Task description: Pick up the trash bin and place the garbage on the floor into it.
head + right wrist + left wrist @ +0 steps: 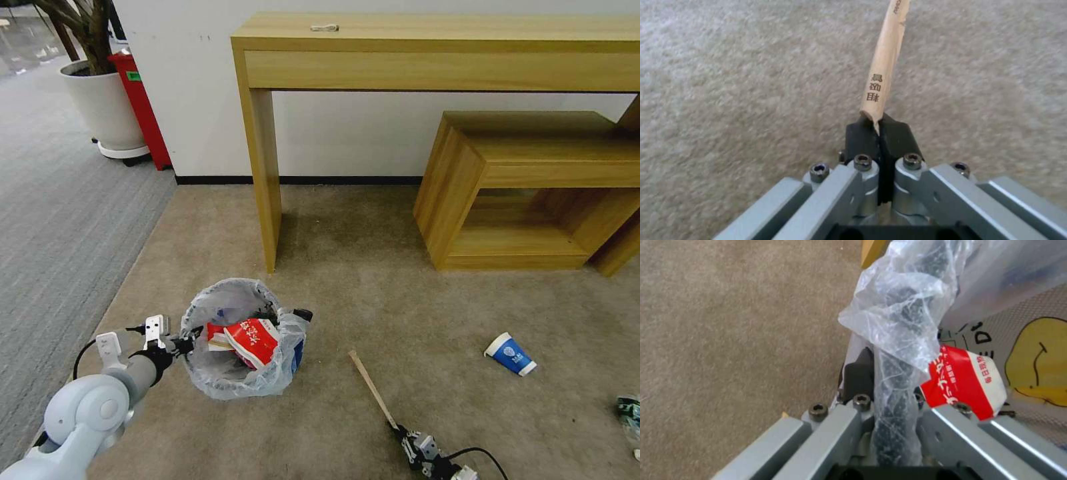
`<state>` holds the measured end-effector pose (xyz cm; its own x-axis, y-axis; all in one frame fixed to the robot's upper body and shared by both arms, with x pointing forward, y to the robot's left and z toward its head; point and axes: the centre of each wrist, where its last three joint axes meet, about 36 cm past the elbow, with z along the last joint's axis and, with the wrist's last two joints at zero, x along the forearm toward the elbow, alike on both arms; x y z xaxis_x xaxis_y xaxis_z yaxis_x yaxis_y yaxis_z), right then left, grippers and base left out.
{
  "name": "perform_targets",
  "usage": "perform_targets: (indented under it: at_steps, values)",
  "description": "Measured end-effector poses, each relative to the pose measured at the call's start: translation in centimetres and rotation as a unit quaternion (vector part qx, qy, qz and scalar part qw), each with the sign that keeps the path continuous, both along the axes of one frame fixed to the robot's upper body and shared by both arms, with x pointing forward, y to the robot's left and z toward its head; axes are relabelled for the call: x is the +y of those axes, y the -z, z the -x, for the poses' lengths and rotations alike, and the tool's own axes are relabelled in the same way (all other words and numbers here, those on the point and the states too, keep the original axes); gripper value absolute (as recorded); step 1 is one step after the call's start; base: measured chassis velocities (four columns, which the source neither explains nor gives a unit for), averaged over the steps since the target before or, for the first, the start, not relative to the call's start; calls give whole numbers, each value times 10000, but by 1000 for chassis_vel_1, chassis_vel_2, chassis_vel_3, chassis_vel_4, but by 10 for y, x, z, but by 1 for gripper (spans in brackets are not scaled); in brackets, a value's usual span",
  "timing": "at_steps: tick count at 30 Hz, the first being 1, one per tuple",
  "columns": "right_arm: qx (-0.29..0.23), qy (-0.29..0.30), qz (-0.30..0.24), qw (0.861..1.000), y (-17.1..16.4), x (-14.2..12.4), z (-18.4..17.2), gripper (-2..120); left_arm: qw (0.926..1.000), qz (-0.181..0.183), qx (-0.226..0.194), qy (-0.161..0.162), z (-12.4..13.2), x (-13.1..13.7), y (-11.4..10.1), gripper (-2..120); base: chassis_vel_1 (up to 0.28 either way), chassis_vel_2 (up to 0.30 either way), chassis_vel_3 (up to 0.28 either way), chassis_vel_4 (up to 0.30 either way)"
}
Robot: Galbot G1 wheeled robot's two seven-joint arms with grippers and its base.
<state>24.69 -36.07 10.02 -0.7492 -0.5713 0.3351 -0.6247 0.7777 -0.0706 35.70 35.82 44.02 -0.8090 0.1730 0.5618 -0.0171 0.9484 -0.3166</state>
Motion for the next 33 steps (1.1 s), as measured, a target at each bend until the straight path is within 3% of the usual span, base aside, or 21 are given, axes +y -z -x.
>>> perform_targets:
  at_steps: [21, 33]
  values:
    - [-609, 350, -42, 9975, -56, -52, -19, 0, 9989, -111, 369, 274, 7, -19, 14, 0, 0, 0, 0, 0]
    - [-1266, -16, -34, 9919, -105, -71, -62, 0, 9972, -208, 594, 398, 7, -19, -4, 0, 0, 0, 0, 0]
